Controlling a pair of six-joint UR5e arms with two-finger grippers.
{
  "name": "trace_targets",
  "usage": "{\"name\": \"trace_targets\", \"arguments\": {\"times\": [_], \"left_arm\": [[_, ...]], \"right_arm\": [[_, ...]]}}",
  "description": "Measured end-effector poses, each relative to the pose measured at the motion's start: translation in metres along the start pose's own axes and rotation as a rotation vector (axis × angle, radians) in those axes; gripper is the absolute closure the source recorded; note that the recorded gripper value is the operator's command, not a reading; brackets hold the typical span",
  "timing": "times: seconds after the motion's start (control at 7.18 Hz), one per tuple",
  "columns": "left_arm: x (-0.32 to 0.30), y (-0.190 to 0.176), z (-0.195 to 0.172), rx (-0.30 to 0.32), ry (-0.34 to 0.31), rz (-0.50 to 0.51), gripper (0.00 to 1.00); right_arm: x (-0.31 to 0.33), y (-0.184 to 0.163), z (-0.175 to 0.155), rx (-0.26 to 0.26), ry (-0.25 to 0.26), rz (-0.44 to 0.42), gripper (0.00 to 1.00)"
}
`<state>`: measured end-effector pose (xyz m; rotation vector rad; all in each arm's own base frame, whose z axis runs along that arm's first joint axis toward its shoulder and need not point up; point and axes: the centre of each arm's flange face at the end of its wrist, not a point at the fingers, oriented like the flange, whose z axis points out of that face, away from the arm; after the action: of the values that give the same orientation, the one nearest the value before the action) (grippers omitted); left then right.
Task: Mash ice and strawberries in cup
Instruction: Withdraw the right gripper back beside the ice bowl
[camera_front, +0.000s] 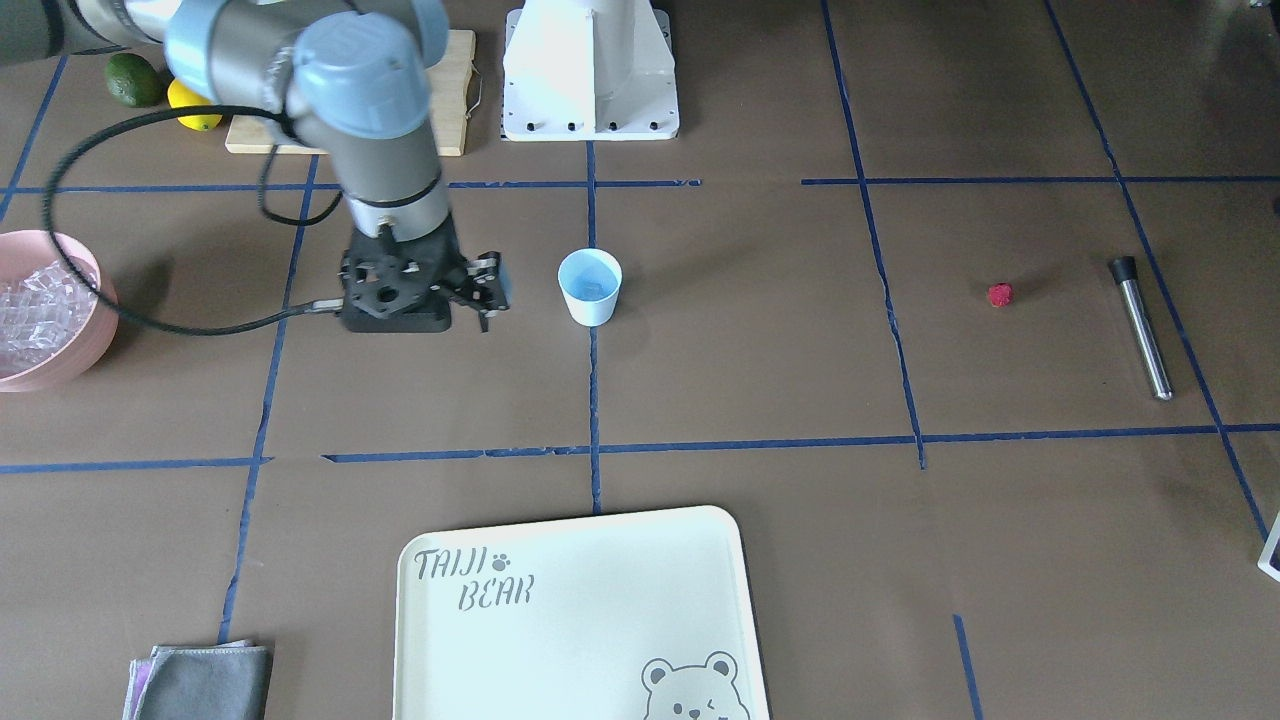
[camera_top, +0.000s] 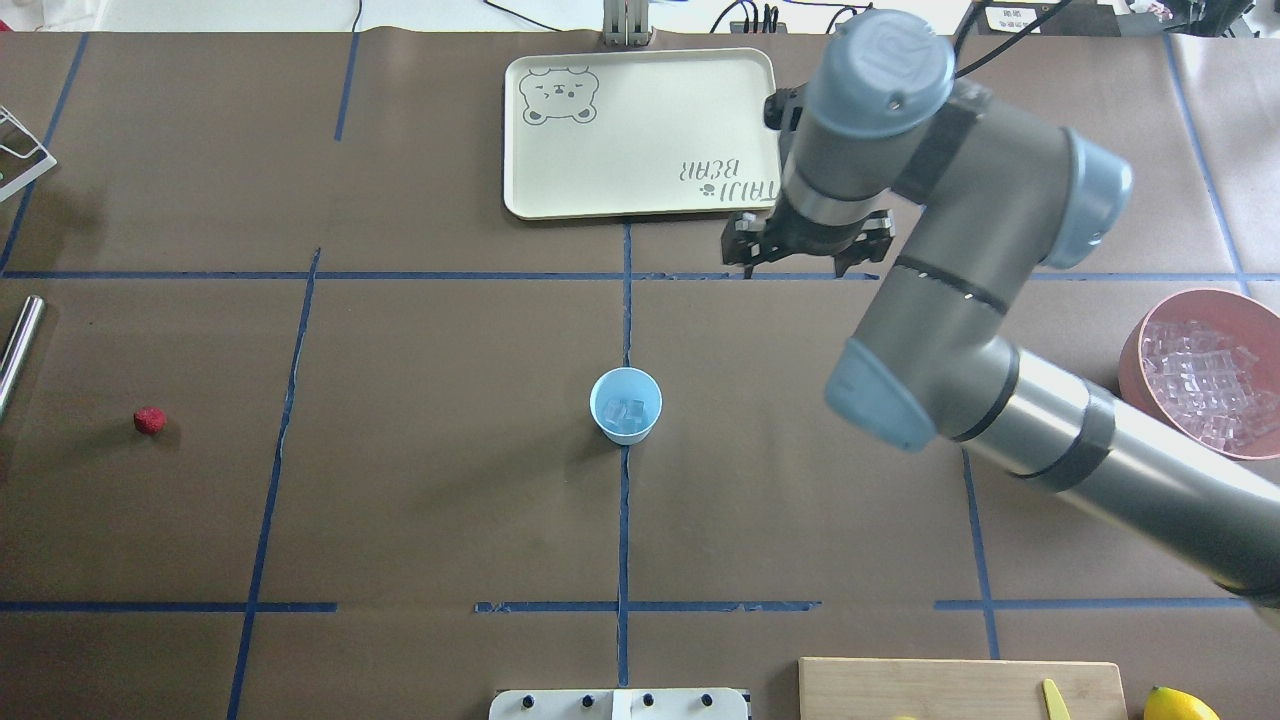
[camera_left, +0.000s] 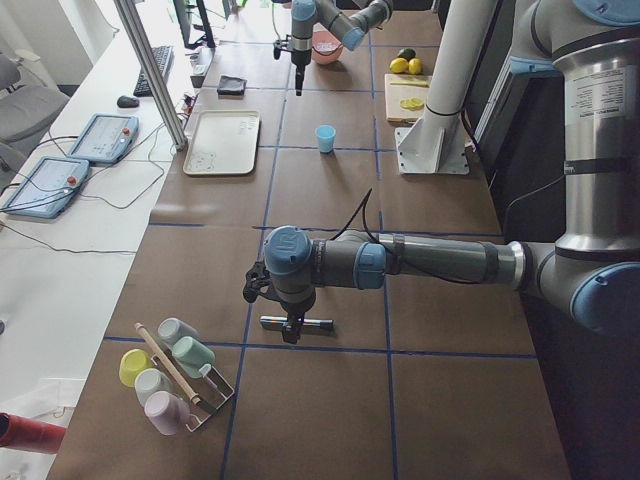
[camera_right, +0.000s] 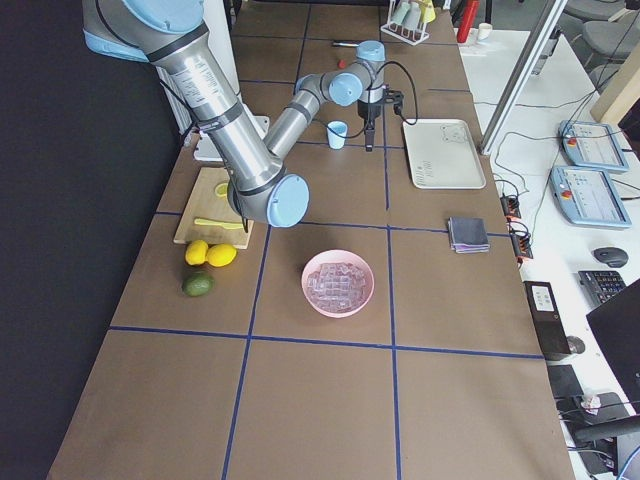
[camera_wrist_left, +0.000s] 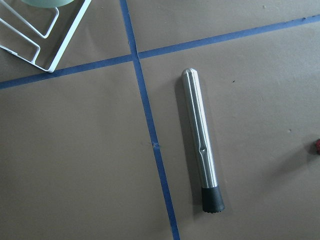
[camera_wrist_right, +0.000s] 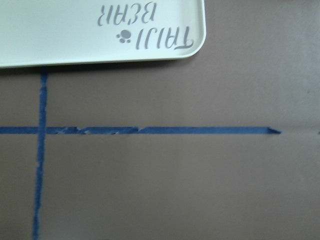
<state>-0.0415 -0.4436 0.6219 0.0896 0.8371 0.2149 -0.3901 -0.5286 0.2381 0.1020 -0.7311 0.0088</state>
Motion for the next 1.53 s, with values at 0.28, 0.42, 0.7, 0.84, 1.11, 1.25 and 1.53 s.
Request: {"name": "trace_targets", "arguments": {"times": [0.28, 0.42, 0.7, 0.84, 1.11, 1.25, 1.53], "left_arm": [[0.005, -0.012, -0.005, 0.007, -0.002, 0.008, 0.0], [0.005, -0.014, -0.006, 0.006, -0.002, 0.007, 0.0], [0.004, -0.013, -0.004, 0.002, -0.002, 0.002, 0.0], [0.004, -0.014, -0.005, 0.003, -0.002, 0.002, 0.0], [0.008, -0.02, -0.01, 0.021, -0.003, 0.014, 0.0], [0.015, -0.035, -0.018, 0.05, -0.007, 0.043, 0.0], [0.046, -0.082, -0.044, 0.118, -0.007, 0.043, 0.0]], "right_arm": [[0.157, -0.035, -0.012, -0.045, 0.011, -0.14, 0.0], [0.23, -0.037, -0.016, -0.06, 0.021, -0.199, 0.0], [0.356, -0.017, -0.023, -0.091, 0.026, -0.284, 0.0], [0.419, 0.003, -0.027, -0.107, 0.016, -0.311, 0.0], [0.529, 0.058, -0.032, -0.13, 0.011, -0.29, 0.0], [0.564, 0.085, -0.031, -0.142, 0.009, -0.245, 0.0], [0.591, 0.111, -0.029, -0.149, -0.016, -0.183, 0.0]]}}
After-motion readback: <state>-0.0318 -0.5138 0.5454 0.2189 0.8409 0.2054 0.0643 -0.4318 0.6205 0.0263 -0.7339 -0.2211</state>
